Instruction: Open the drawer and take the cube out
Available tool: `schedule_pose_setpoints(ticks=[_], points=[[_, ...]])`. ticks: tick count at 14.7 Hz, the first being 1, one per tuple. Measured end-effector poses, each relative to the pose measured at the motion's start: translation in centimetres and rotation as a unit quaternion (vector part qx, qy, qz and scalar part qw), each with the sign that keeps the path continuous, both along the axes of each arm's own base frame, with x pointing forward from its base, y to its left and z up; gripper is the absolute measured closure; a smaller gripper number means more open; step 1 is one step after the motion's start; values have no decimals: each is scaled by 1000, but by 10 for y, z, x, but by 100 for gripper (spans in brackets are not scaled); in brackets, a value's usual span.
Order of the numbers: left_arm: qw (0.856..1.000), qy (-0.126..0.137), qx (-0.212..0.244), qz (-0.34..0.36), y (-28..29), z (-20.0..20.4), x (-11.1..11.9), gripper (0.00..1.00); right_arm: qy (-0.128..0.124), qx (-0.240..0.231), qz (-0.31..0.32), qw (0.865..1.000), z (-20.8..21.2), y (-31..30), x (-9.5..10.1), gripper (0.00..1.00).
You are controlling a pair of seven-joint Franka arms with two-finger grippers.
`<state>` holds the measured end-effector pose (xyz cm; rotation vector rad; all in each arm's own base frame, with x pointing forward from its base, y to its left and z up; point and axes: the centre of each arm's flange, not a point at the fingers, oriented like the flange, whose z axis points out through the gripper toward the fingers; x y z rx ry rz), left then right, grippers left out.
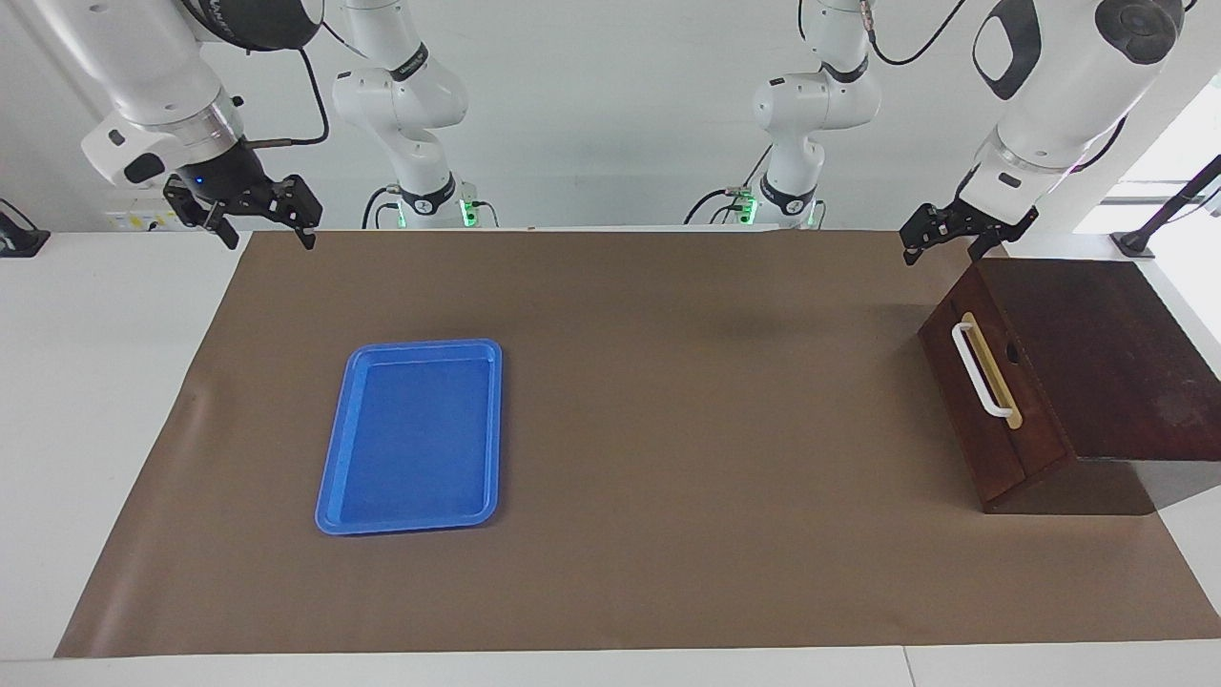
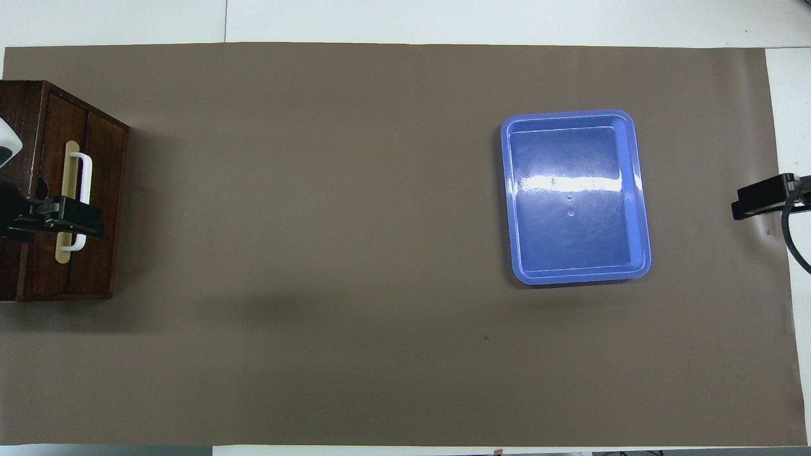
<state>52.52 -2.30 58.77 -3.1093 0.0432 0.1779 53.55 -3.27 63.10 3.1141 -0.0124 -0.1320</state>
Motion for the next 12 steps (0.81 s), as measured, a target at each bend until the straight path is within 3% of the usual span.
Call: schedule_pose_setpoints(ticks=[8,12], points=[[1000,-3,0,2,2,1,1,0,0,0,0,1000,0,0,0,0],[999,-33,16,-5,3,-10,9,0,0,0,0,1000,0,0,0,0]])
